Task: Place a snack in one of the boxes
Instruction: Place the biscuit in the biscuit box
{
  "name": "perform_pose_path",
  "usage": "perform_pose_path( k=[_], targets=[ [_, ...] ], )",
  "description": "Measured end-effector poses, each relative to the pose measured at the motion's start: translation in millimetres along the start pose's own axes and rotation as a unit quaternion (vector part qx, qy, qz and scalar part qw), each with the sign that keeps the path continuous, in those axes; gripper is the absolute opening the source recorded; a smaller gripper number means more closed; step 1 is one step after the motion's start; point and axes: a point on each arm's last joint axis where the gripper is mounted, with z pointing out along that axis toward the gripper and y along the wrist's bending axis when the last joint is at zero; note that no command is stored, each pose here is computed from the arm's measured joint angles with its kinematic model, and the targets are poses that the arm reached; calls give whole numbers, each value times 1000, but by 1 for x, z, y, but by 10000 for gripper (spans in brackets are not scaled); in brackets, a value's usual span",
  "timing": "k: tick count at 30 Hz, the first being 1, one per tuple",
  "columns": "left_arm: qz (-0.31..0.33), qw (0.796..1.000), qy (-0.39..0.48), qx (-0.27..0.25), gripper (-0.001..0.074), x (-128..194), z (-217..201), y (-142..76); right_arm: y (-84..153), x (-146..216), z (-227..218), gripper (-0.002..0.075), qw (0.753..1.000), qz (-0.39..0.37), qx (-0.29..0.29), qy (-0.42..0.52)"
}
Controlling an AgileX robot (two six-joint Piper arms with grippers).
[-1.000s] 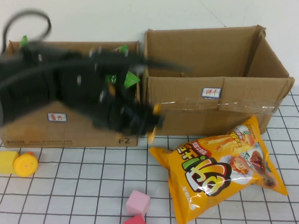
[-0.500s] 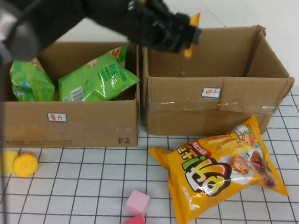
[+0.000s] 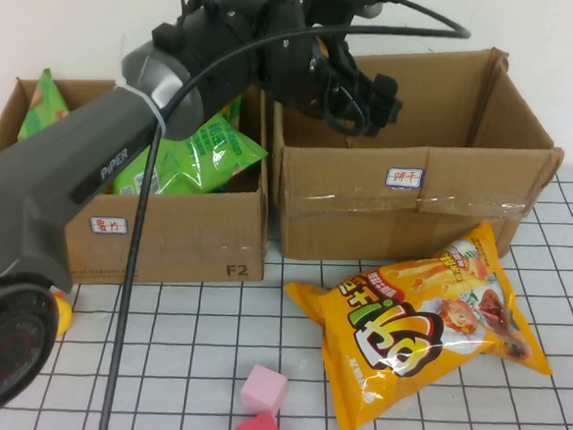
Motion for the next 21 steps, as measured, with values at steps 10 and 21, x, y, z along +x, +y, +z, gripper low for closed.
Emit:
perform_pose_path(
  k=[10,21],
  targets=[
    [42,998,49,-22,477,-15,-35,1,1,3,2,0,1000,1,1,0],
    [71,993,94,-34,9,-32,-116,-3,3,3,2,0,1000,25,-12,-1]
  ],
)
